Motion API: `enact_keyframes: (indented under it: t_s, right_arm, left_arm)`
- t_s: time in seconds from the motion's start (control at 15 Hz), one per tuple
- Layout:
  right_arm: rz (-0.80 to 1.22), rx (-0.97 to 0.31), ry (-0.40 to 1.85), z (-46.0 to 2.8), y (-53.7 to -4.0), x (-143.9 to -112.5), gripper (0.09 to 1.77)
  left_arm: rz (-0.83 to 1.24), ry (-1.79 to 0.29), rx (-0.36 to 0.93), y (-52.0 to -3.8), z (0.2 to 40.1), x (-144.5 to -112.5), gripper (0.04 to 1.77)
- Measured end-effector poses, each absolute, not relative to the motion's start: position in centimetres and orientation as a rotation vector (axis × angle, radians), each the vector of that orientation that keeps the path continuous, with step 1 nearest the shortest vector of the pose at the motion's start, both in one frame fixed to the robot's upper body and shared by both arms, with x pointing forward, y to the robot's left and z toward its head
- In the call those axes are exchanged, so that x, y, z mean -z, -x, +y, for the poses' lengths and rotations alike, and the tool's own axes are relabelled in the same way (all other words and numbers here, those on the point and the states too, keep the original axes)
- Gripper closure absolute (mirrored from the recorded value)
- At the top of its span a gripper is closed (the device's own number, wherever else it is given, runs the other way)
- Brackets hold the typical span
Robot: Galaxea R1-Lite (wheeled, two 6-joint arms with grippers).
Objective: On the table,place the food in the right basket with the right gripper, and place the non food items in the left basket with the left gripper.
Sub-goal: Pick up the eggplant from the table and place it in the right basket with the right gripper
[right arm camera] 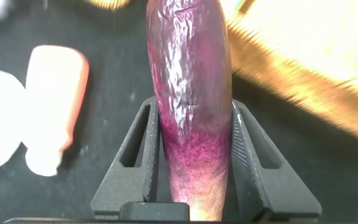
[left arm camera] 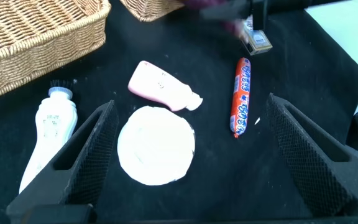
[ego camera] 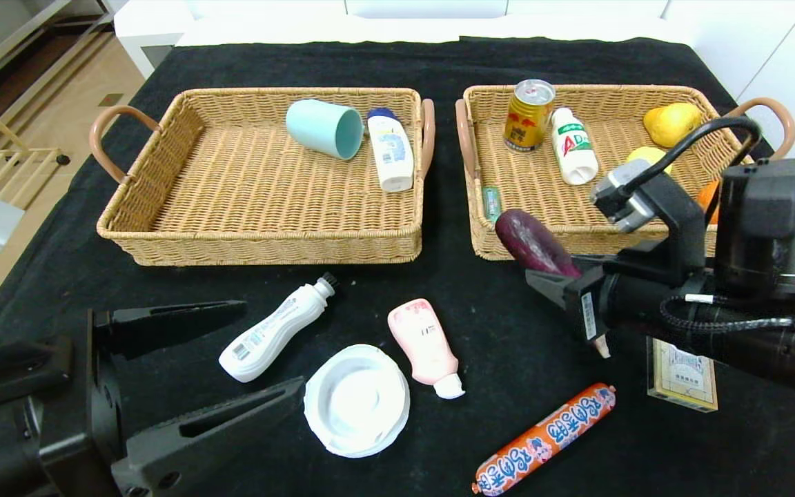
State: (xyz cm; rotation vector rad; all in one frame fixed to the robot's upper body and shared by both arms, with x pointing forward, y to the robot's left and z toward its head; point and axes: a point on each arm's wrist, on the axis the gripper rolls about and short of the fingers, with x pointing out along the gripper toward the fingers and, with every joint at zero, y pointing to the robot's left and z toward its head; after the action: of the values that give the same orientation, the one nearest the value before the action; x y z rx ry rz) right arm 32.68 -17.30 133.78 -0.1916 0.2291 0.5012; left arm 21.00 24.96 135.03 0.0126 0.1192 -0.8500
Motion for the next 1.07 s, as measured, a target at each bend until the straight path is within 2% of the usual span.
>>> enact_keyframes:
  t_s: [0.33, 0.53, 0.73, 1.07]
  right_arm:
    - [0.137, -0.427, 0.150, -18.5, -33.9, -137.3, 1.10]
    - [0.110, -0.382, 0.135, -18.9, -35.6, -139.2, 1.10]
    - [0.070, -0.332, 0.118, -19.3, -38.1, -140.6, 1.10]
    - [0.038, -0.286, 0.103, -19.3, -41.7, -142.1, 1.10]
  left_arm:
    - [0.120, -0.013, 0.850, -21.0, 25.0, -135.0, 0.09]
    - [0.300, -0.040, 0.844, -20.7, 25.2, -133.3, 0.09]
    - [0.122, -0.017, 0.850, -21.0, 25.0, -135.0, 0.09]
    - [0.115, -0.017, 0.850, -21.0, 25.0, -135.0, 0.09]
